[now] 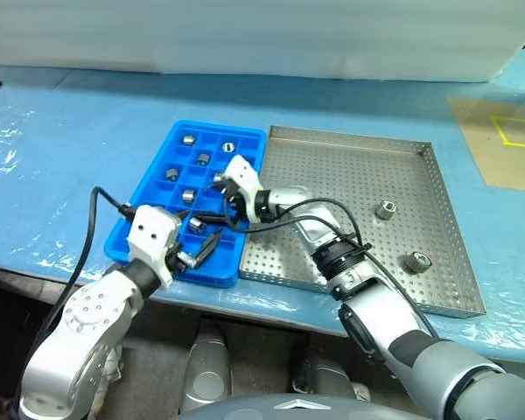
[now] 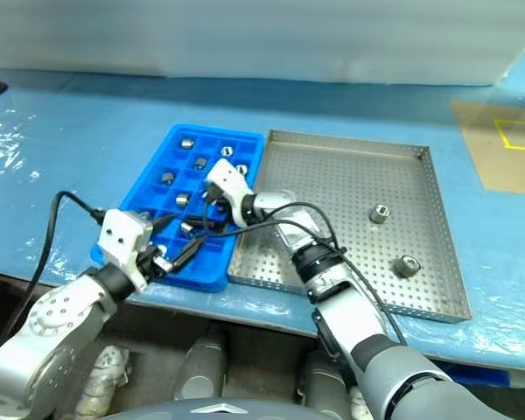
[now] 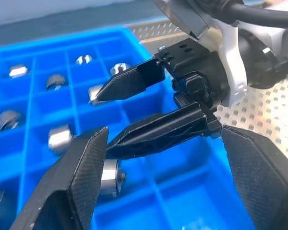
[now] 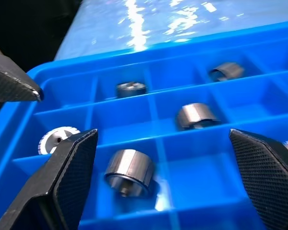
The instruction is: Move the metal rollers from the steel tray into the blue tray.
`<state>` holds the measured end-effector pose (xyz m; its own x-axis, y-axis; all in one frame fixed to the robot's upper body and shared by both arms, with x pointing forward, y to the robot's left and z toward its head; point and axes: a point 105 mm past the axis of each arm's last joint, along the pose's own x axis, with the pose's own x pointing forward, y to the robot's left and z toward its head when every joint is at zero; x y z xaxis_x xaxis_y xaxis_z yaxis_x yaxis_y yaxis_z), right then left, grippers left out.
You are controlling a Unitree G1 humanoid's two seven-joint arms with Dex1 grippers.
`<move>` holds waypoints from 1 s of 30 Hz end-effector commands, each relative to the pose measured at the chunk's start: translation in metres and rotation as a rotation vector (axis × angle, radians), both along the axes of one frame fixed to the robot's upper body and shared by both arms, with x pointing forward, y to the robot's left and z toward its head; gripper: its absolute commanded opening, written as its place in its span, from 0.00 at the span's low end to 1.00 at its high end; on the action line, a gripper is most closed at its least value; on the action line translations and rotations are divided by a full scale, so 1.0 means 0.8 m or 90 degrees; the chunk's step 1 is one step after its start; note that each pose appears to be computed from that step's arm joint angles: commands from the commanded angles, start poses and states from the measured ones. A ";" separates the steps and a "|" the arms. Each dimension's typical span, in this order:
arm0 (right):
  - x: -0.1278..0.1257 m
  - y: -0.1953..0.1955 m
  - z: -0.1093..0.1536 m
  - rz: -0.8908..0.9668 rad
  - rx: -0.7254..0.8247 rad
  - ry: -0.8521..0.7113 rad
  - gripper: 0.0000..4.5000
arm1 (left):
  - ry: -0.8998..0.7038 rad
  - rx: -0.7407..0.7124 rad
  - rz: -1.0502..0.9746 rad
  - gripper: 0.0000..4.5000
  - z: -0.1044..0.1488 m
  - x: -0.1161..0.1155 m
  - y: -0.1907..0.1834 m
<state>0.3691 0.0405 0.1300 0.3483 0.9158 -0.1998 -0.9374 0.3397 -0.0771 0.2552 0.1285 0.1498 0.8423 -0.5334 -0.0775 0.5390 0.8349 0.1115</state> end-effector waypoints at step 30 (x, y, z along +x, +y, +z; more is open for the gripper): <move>0.061 -0.297 -0.019 -0.656 0.000 0.110 1.00 | -0.018 -0.024 -0.300 0.88 0.005 0.071 -0.100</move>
<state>0.4184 -0.1914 0.0989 0.9116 0.1904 -0.3642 -0.1950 0.9805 0.0243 0.3142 0.0516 0.1410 0.5224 -0.8497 -0.0714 0.8525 0.5187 0.0653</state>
